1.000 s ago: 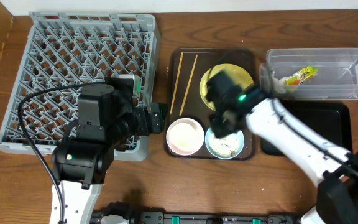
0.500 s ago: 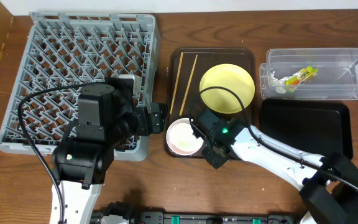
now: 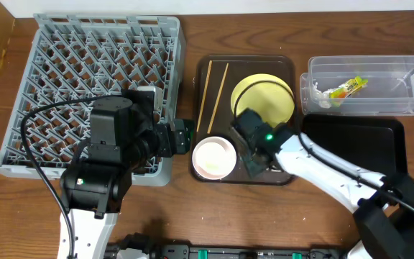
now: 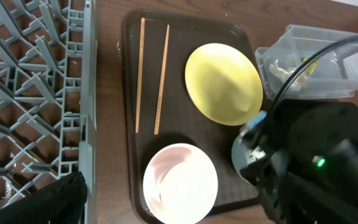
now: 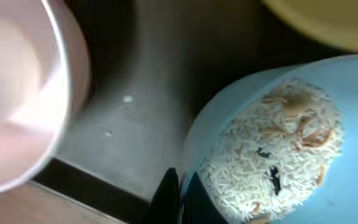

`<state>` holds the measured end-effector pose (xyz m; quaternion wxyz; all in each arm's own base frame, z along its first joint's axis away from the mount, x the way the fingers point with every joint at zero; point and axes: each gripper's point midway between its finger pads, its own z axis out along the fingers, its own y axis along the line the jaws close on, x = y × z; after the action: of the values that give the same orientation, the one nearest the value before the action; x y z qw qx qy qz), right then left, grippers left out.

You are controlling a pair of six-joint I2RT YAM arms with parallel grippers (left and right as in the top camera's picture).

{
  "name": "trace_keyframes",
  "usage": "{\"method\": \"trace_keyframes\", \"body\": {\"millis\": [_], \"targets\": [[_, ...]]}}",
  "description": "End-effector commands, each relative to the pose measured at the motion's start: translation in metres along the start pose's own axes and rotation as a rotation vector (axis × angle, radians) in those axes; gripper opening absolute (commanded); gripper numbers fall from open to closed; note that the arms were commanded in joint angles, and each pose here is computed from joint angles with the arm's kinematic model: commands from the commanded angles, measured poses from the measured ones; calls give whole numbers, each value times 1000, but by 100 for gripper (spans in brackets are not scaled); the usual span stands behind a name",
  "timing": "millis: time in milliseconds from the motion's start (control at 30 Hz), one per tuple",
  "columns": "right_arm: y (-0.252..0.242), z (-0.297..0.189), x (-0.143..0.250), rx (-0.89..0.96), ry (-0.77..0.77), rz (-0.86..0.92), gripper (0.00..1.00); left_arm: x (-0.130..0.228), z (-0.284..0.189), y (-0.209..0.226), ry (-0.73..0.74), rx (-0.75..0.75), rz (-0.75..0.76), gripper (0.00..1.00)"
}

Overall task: Sort waste into correct bins and load items into the dishwasher
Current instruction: 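Grasp the blue bowl of rice with the right gripper, then tip the blue bowl over the black tray to dump the rice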

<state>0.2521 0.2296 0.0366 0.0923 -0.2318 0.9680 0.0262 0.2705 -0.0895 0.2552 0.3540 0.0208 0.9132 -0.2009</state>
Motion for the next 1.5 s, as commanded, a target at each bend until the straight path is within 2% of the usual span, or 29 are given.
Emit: {"method": "trace_keyframes", "body": {"millis": [0, 167, 467, 733, 900, 1100, 1200, 1467], "targets": [[14, -38, -31, -159, -77, 113, 1, -5, -4, -6, -12, 22, 6, 98], [12, -77, -49, -324, -137, 248, 1, -5, -4, -6, -12, 22, 6, 98], [-49, -135, -62, -563, -235, 476, 1, -5, -4, -6, -12, 22, 6, 98], [-113, -133, -39, -797, -245, 677, 1, -5, -4, -6, -12, 22, 6, 98], [-141, -126, -20, -968, -329, 768, 1, -5, -4, -6, -12, 22, 6, 98], [-176, -129, -7, -1130, -497, 846, 1, -5, -4, -6, -12, 22, 6, 98], [-192, -130, 0, -1143, -562, 866, 1, -5, -4, -6, -12, 22, 6, 98], [-196, -148, 7, -1214, -669, 754, 1, -5, -4, -6, -12, 22, 6, 98]]}}
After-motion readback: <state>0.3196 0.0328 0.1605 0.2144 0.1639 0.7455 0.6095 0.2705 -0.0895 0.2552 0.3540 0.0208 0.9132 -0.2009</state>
